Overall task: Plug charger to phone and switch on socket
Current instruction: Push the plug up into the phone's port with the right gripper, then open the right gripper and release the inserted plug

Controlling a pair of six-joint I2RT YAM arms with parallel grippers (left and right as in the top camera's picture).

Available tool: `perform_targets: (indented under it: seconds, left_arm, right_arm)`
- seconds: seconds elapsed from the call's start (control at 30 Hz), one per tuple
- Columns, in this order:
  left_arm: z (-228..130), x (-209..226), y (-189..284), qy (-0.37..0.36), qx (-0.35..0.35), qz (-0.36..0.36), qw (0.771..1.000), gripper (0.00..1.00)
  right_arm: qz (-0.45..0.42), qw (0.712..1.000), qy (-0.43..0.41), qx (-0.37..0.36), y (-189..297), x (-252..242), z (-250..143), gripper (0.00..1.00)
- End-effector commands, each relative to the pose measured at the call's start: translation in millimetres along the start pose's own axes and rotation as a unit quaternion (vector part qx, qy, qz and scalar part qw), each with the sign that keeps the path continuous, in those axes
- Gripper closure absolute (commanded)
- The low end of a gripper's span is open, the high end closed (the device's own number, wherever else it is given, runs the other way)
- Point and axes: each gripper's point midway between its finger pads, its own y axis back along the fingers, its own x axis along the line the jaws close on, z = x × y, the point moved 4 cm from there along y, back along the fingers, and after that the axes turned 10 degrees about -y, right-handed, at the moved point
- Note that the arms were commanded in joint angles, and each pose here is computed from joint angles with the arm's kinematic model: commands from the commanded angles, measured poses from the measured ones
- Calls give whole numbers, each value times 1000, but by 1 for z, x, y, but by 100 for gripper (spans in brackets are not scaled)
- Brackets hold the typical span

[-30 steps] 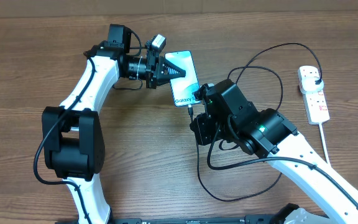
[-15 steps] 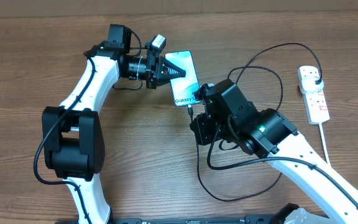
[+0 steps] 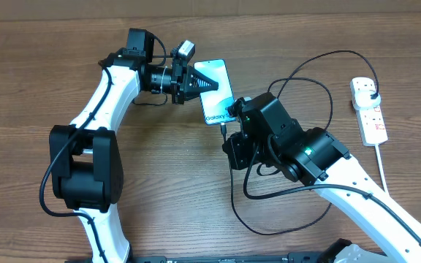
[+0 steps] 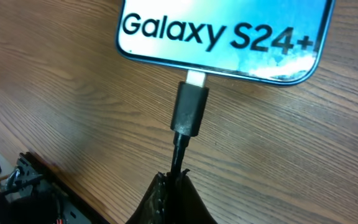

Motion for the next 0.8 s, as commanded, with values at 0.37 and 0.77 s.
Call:
perform_targets:
  seconds: [0.37,0.77]
  left_arm:
    - [0,-18,-4,-27,10,-33,999,96]
    - [-1,-22,-4,-36,13,-48,998,96]
  right_arm:
    - [15,998,18,-51,1,9,19,96]
    - [7,996,24,-88,3,10,32,96]
